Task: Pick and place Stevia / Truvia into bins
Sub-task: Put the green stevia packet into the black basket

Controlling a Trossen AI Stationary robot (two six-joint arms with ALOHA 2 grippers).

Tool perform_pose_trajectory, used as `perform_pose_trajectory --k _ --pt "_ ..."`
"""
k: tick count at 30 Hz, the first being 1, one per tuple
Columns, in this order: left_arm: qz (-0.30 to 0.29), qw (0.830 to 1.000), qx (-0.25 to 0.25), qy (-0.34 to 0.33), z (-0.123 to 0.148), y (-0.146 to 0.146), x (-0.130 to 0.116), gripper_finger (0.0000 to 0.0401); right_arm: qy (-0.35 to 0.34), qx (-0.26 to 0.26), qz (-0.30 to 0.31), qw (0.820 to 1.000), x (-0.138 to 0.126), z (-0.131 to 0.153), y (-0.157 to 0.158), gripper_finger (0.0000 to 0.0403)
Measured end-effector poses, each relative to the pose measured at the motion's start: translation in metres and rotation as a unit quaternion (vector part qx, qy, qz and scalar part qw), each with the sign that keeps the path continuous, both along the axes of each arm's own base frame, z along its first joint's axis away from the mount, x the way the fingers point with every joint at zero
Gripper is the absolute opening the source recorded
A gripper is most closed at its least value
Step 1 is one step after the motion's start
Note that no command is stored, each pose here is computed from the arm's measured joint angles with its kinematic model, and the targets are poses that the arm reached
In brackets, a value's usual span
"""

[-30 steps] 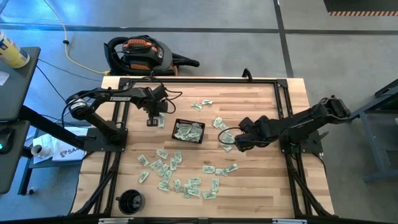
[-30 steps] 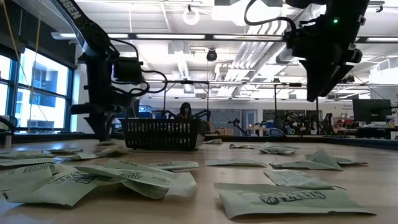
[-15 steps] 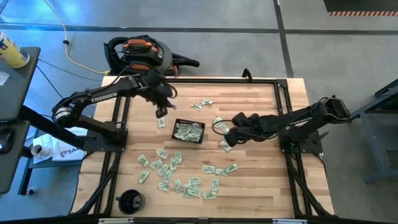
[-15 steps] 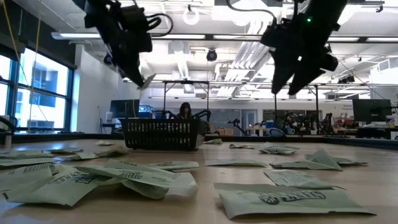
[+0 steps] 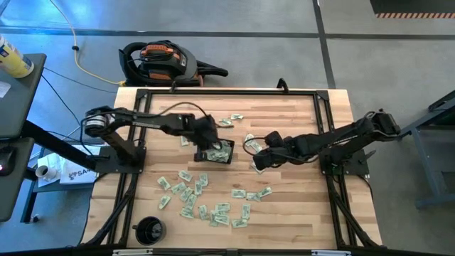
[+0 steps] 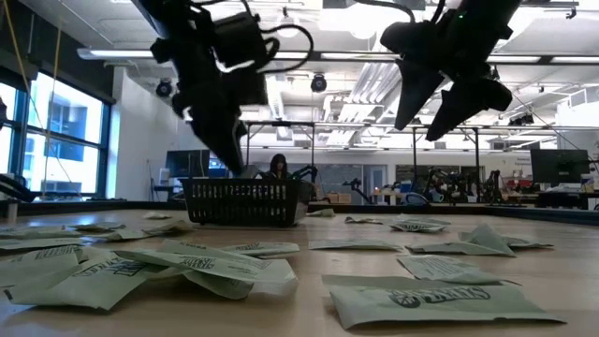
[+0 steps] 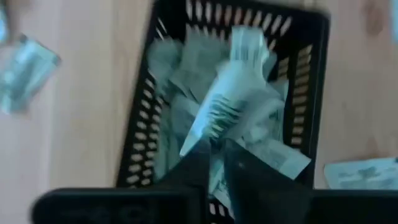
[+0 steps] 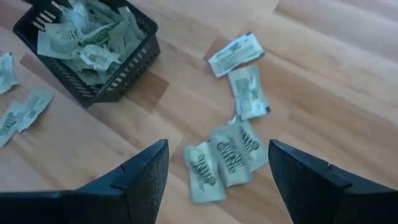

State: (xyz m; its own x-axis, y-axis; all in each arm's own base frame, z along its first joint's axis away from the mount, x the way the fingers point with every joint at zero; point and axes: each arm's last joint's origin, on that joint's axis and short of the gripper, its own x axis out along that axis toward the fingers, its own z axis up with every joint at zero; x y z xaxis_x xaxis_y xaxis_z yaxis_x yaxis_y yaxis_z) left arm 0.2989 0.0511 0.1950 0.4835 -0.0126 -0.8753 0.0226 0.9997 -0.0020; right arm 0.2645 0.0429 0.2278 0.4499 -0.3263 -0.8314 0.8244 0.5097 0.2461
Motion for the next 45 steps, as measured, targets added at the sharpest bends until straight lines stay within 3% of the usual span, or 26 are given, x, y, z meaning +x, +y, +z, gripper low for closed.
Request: perform_pose_trajectory --k 4,7,13,16,19,25,28,35,39,45 --pt "0.018 0.998 0.042 0.032 0.001 -0.010 -0.002 0.0146 -0.008 0.018 -0.009 1.000 -0.001 0.000 0.006 0.0265" --pt "0.055 0.994 0.065 0.063 0.019 -0.011 -0.012 0.0187 -0.014 0.024 -0.012 1.000 -0.001 0.000 0.009 0.0265" --pt "0.096 0.987 0.075 0.105 0.043 -0.013 -0.043 0.0227 -0.010 0.029 0.009 0.999 0.001 0.000 0.010 0.0265" --pt "0.124 0.981 0.073 0.131 0.041 -0.011 -0.060 0.0227 0.010 0.047 0.020 0.999 0.001 -0.003 0.005 0.0265" --pt "0.165 0.975 0.036 0.144 0.032 -0.004 -0.071 0.0220 0.035 0.074 0.049 0.995 0.005 -0.009 0.000 0.0265" --pt "0.211 0.964 -0.008 0.159 0.017 -0.003 -0.088 0.0198 0.108 0.109 0.199 0.968 0.011 -0.032 0.020 0.0265" --pt "0.221 0.961 -0.011 0.167 0.012 -0.004 -0.096 0.0187 0.135 0.095 0.265 0.950 0.007 -0.040 0.044 0.0265" --pt "0.231 0.961 -0.011 0.151 0.007 -0.004 -0.097 0.0177 0.171 0.001 0.407 0.897 0.006 -0.064 0.077 0.0265" --pt "0.231 0.964 -0.011 0.128 0.008 -0.003 -0.093 0.0179 0.178 0.015 0.435 0.883 0.013 -0.081 0.082 0.0265" --pt "0.231 0.964 -0.011 0.132 0.008 -0.004 -0.094 0.0173 0.153 0.038 0.441 0.883 0.024 -0.094 0.087 0.0260"
